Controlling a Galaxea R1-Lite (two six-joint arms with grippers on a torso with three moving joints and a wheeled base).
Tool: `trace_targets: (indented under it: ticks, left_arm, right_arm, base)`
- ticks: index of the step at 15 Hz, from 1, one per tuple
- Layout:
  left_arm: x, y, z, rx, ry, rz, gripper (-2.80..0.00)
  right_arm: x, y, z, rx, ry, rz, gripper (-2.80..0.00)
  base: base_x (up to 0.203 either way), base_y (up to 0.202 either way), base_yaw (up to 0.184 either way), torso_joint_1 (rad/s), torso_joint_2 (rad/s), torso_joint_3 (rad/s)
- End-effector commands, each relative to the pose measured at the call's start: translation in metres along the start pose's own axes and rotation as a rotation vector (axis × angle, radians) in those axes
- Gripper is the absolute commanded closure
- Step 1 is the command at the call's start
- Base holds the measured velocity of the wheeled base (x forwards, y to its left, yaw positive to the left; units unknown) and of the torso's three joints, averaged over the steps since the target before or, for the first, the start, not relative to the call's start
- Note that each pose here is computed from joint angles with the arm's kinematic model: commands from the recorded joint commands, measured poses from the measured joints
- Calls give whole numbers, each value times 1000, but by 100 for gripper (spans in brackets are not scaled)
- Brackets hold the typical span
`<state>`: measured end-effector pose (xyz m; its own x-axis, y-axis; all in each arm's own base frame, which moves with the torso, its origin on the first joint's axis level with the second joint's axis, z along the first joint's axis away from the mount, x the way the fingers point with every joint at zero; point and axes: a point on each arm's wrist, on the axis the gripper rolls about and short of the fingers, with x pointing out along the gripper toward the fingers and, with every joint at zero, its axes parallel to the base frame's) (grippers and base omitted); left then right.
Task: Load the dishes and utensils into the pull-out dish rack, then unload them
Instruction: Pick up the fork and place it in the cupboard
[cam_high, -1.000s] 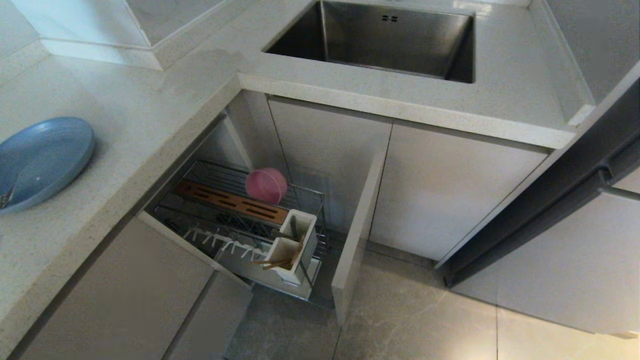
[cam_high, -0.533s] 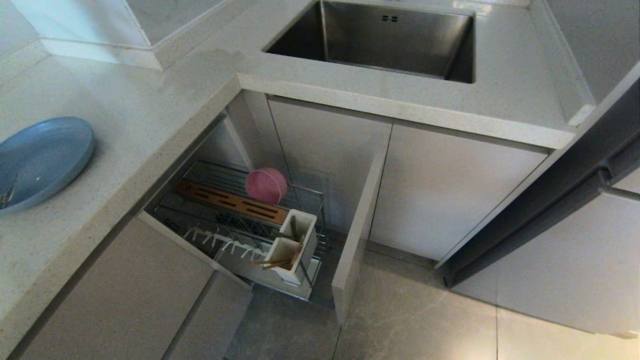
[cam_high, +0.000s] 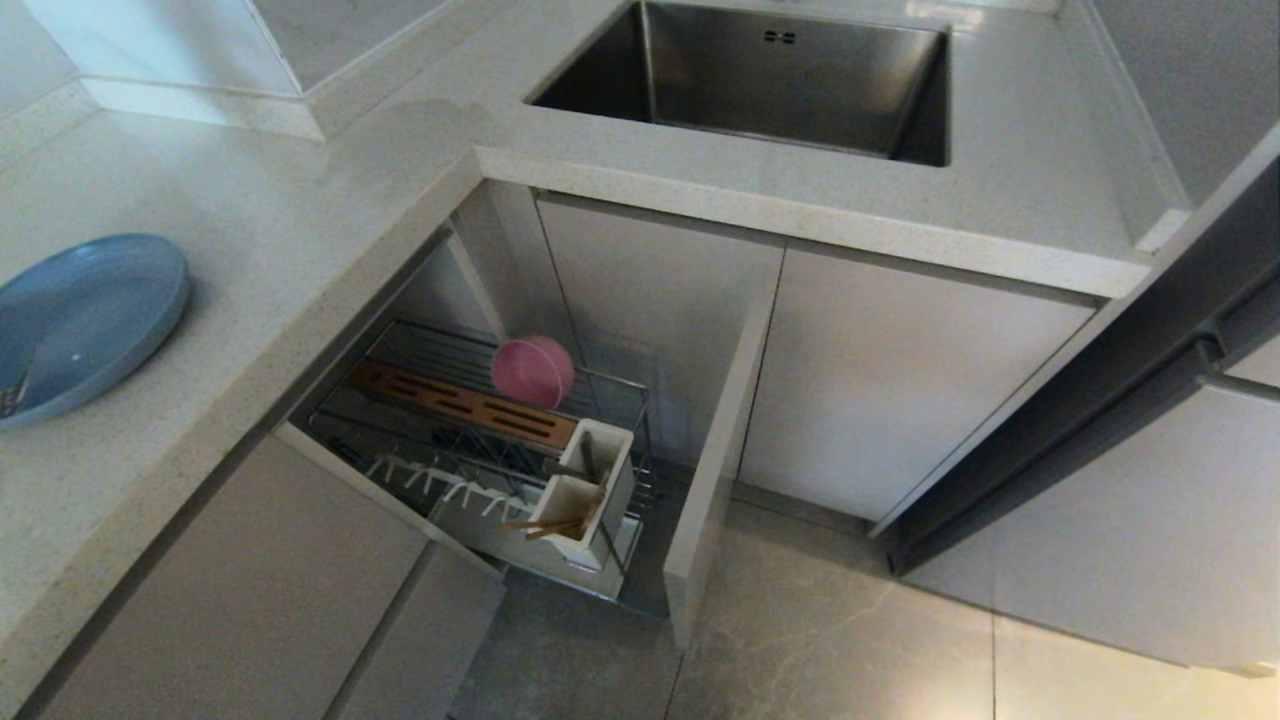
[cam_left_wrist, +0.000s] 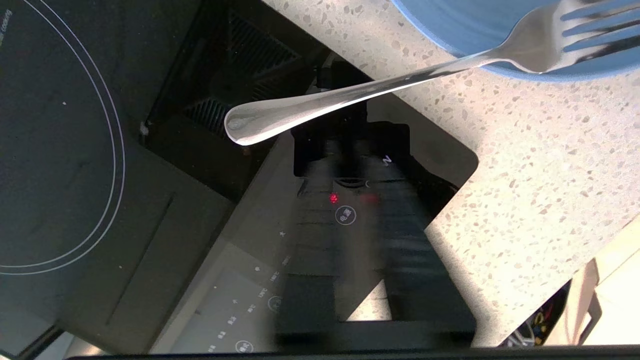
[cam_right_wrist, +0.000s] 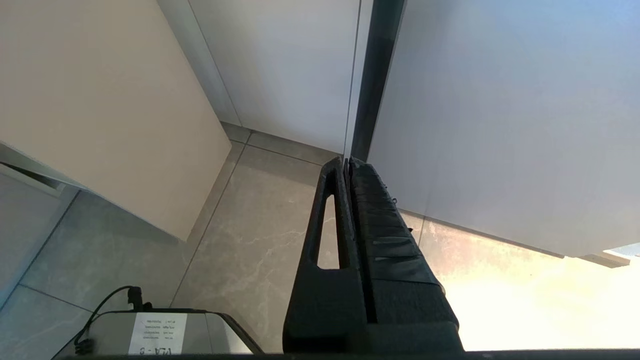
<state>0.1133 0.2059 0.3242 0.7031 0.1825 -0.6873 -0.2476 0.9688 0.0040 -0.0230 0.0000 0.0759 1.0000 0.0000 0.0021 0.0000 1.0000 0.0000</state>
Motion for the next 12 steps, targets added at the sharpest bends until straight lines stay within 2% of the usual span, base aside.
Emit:
trace_targets:
  ticks: [1, 7, 12]
  left_arm:
    - [1, 0, 0, 0, 3, -10, -280]
    - [16, -7, 7, 23, 37, -81, -280]
    - [30, -12, 24, 97, 56, -70, -280]
  right_arm:
    - [0, 0, 0, 0, 1, 0, 0]
    - [0, 0, 0, 0, 2, 0, 0]
    - [0, 0, 0, 0, 2, 0, 0]
  base:
    - [0, 0, 0, 0, 0, 0]
    - [0, 0, 0, 0, 0, 0]
    - [0, 0, 0, 0, 0, 0]
